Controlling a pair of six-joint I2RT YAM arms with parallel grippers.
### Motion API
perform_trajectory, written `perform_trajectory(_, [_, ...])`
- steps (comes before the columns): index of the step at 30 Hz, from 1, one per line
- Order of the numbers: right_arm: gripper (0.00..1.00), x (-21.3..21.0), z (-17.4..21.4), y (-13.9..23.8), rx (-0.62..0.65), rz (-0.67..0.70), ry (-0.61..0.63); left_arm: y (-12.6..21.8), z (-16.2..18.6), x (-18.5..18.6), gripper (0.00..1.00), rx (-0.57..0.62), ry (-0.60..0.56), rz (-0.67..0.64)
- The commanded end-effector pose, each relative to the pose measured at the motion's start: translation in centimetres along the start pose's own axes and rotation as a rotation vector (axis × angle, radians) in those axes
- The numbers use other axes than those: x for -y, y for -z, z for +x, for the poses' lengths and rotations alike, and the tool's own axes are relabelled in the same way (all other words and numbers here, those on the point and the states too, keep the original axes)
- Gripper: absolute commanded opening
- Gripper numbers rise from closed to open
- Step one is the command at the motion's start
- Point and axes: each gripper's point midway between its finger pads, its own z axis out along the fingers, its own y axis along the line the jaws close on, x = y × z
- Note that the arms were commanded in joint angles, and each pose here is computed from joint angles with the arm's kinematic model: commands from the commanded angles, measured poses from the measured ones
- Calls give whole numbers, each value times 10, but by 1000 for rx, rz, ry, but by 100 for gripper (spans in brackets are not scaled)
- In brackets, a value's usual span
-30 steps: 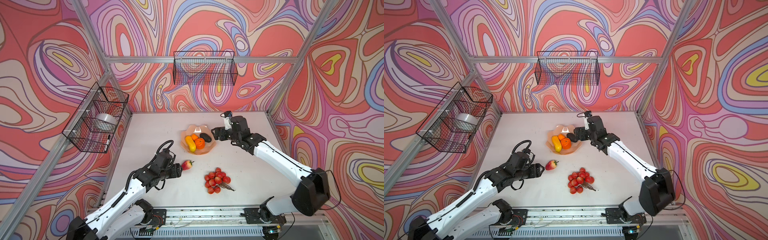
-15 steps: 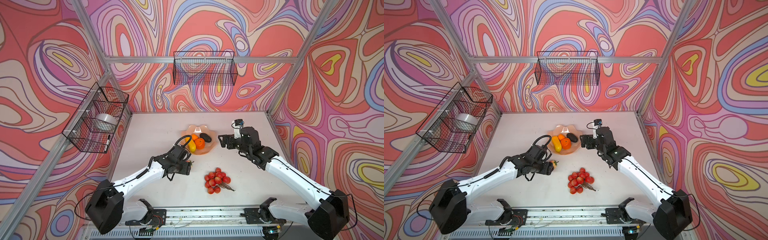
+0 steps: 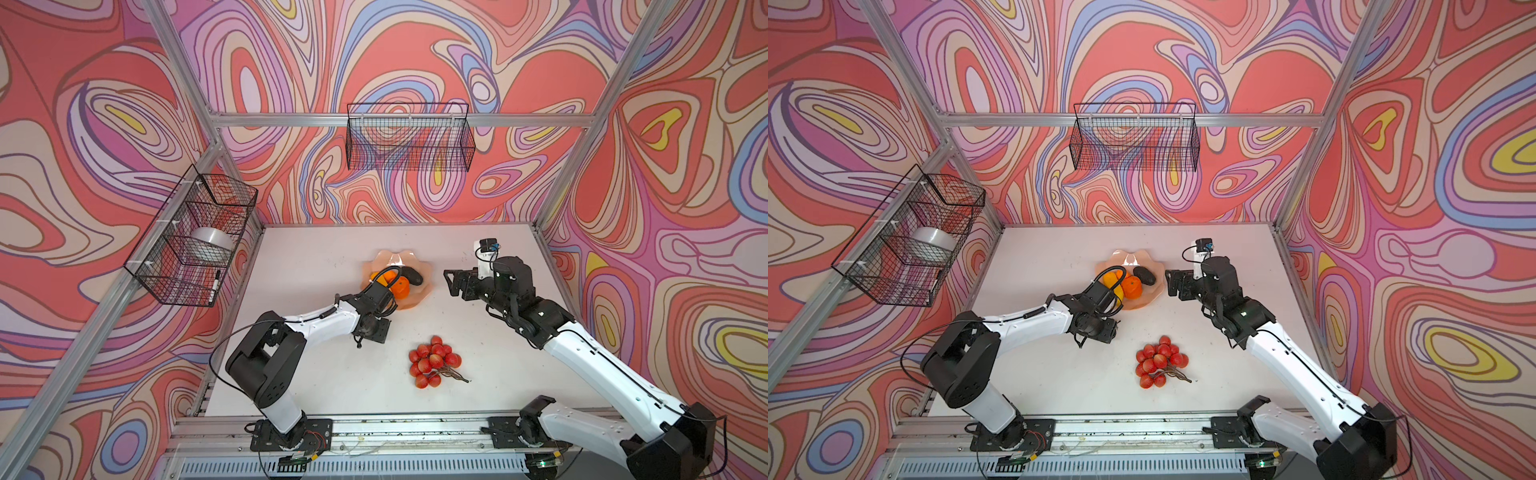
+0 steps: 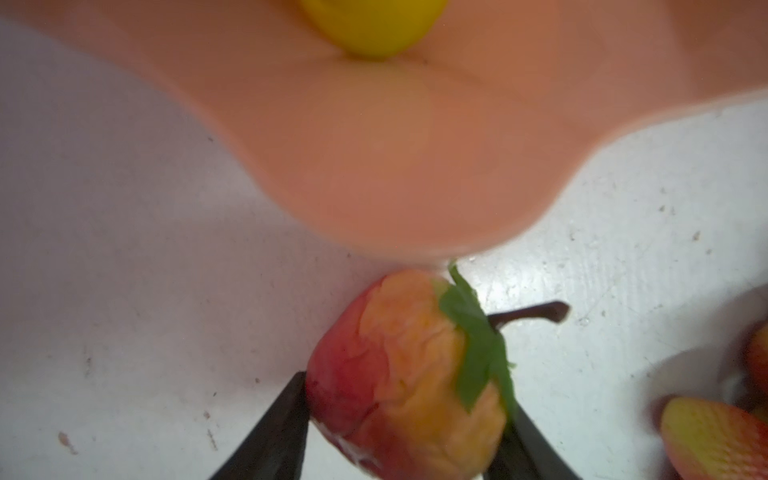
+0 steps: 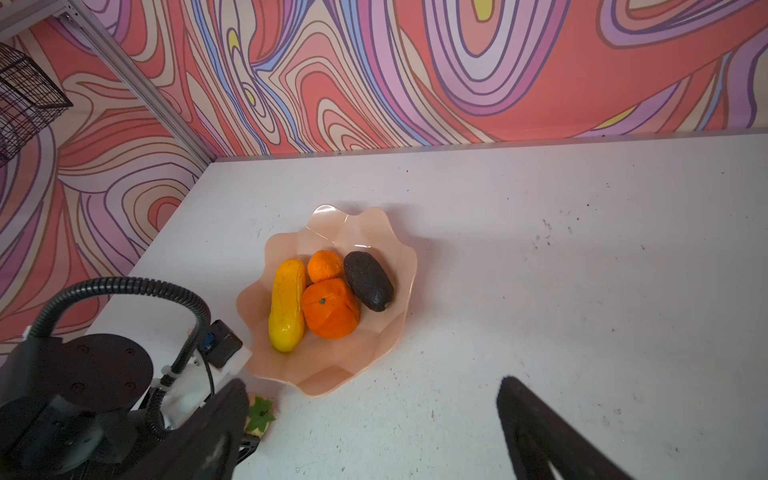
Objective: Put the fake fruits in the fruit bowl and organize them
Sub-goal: 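Grasp the red-yellow strawberry with the left gripper while the right arm withdraws, then carry the strawberry with the left gripper into the bowl and release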
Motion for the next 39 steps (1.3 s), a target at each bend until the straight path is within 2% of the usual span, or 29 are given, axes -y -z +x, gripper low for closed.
perform_trajectory(1, [98, 9, 7, 3, -12, 30, 7, 0, -2, 0, 37, 3, -9, -8])
perform_trajectory(6, [98, 9, 13, -4, -24, 24, -5, 22, 6, -6, 30, 44, 34, 0])
perform_trajectory(10, [98, 8, 14, -11, -26, 21, -17, 59, 21, -11, 28, 93, 97, 34])
perform_trajectory(14, [98, 9, 15, -20, -30, 28, -34, 100, 35, -14, 27, 205, 186, 122])
perform_trajectory(18, [98, 7, 15, -32, -29, 18, -69, 146, 22, -15, 28, 338, 169, 155])
perform_trajectory(21, [98, 3, 14, -37, -41, 6, -92, 164, -2, -6, 28, 364, 109, 157])
perform_trajectory(26, [98, 5, 13, -24, -30, 10, -101, 151, -54, 22, 28, 333, -1, 163])
perform_trajectory(31, [98, 20, 10, 11, 13, 69, -114, 119, -104, 50, 28, 290, -102, 171])
perform_trajectory(39, [98, 29, 20, 49, 47, 75, -208, 53, -138, 73, 28, 160, -165, 162])
